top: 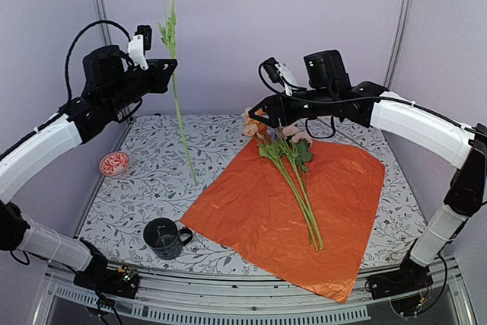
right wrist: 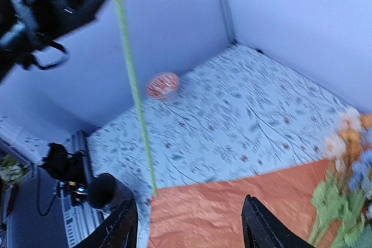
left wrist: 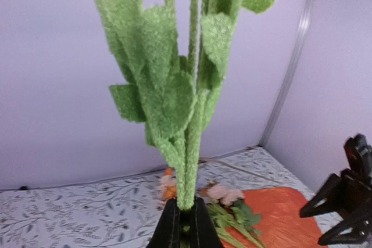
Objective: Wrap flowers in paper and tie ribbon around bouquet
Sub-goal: Pick up the fake flower from the center of the board, then pass from the left arm to the right, then place the fake flower on the flattened wrapping paper.
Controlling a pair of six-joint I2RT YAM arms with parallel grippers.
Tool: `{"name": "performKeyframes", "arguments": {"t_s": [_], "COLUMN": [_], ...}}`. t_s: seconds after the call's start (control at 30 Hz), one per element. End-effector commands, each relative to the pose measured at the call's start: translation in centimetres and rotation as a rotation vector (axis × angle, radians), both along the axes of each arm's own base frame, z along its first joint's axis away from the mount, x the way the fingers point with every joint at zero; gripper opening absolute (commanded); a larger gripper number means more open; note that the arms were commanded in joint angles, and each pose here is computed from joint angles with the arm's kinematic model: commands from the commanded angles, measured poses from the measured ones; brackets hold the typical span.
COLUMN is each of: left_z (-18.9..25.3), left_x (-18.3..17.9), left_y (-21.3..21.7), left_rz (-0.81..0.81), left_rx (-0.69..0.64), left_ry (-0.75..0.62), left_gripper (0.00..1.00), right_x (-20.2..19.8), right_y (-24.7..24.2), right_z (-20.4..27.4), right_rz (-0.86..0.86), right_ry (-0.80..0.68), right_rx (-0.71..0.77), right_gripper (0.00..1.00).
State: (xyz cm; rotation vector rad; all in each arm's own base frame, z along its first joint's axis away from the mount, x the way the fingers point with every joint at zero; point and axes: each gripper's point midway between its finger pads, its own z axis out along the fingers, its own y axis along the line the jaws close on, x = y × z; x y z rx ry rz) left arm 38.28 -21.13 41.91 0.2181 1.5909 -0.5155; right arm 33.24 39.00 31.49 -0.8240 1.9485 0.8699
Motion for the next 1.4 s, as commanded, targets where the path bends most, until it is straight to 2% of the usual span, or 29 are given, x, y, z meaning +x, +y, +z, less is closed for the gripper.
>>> {"name": "performKeyframes", "arguments": {"t_s": [0.0, 0.07, 0.17, 0.27, 0.33, 0.4, 0.43, 0.47, 0.5, 0.53, 0.57, 0.73, 0.77, 0.8, 0.83, 0.87, 0.9, 0.93, 1.0, 1.07, 1.13, 1.27, 1.37], "left_z": [3.8, 4.0, 3.9, 3.8, 3.6, 3.1, 2.7, 2.6, 2.3, 2.1, 1.9, 1.0, 0.5, 0.1, -0.8, -1.9, -3.0, -5.6, -8.8, -12.5, -15.8, -21.3, -25.1], "left_x": [-9.3, -11.0, -11.5, -12.0, -12.3, -12.2, -12.1, -12.0, -12.0, -12.0, -11.9, -11.4, -10.8, -10.0, -9.0, -7.9, -6.8, -5.4, -5.1, -6.2, -8.3, -11.8, -14.7], "left_y": [-8.4, -10.1, -11.6, -12.4, -12.8, -13.3, -13.5, -13.6, -13.7, -13.8, -13.8, -13.8, -13.8, -13.6, -13.4, -13.0, -12.5, -11.5, -11.0, -11.6, -12.8, -13.3, -13.1], "left_rz": [-0.63, -0.714, -0.757, -0.798, -0.825, -0.836, -0.836, -0.837, -0.839, -0.843, -0.843, -0.807, -0.774, -0.724, -0.663, -0.59, -0.508, -0.382, -0.278, -0.264, -0.312, -0.363, -0.395], "left_rx": [-0.286, -0.309, -0.311, -0.326, -0.34, -0.348, -0.348, -0.351, -0.351, -0.352, -0.35, -0.328, -0.315, -0.297, -0.266, -0.226, -0.182, -0.104, 0.04, 0.187, 0.293, 0.413, 0.496], "left_ry": [-0.207, -0.236, -0.223, -0.216, -0.203, -0.185, -0.178, -0.17, -0.161, -0.155, -0.15, -0.114, -0.092, -0.067, -0.027, 0.019, 0.063, 0.149, 0.228, 0.308, 0.381, 0.528, 0.646], "left_gripper": [0.0, 0.0, 0.0, 0.0, 0.0, 0.0, 0.0, 0.0, 0.0, 0.0, 0.0, 0.0, 0.06, 0.25, 0.49, 0.62, 0.68, 0.7, 0.71, 0.7, 0.7, 0.69, 0.64], "right_x": [-7.5, -7.8, -7.5, -6.7, -6.5, -6.7, -6.7, -6.8, -6.7, -6.6, -6.6, -5.2, -4.7, -4.2, -3.3, -2.2, -1.0, 0.0, 2.0, 3.2, 2.8, 2.0, 2.2], "right_y": [3.2, 4.1, 5.5, 6.1, 6.2, 6.5, 6.5, 6.5, 6.5, 6.4, 6.3, 5.3, 4.9, 4.4, 3.7, 2.8, 1.5, 0.1, -3.7, -7.9, -10.8, -11.8, -11.7], "right_z": [9.4, 9.6, 8.9, 7.8, 7.3, 7.0, 6.9, 6.8, 6.8, 6.7, 6.7, 6.4, 6.1, 5.8, 4.9, 4.0, 2.4, 0.2, -4.5, -9.1, -12.8, -17.6, -19.8], "right_rz": [0.448, 0.478, 0.47, 0.427, 0.421, 0.437, 0.438, 0.439, 0.433, 0.426, 0.418, 0.302, 0.275, 0.239, 0.184, 0.117, 0.043, -0.025, -0.189, -0.367, -0.442, -0.427, -0.422], "right_ry": [-0.147, -0.106, -0.074, -0.058, -0.051, -0.043, -0.038, -0.036, -0.033, -0.03, -0.027, -0.011, 0.001, 0.014, 0.038, 0.059, 0.102, 0.15, 0.24, 0.287, 0.353, 0.456, 0.485], "right_rx": [0.431, 0.455, 0.451, 0.427, 0.421, 0.418, 0.416, 0.415, 0.415, 0.413, 0.411, 0.372, 0.355, 0.334, 0.294, 0.245, 0.174, 0.087, -0.117, -0.342, -0.515, -0.632, -0.679], "right_gripper": [0.66, 0.72, 0.81, 0.8, 0.76, 0.61, 0.48, 0.27, 0.13, 0.03, 0.0, 0.0, 0.0, 0.0, 0.0, 0.0, 0.0, 0.0, 0.0, 0.0, 0.0, 0.0, 0.0]}}
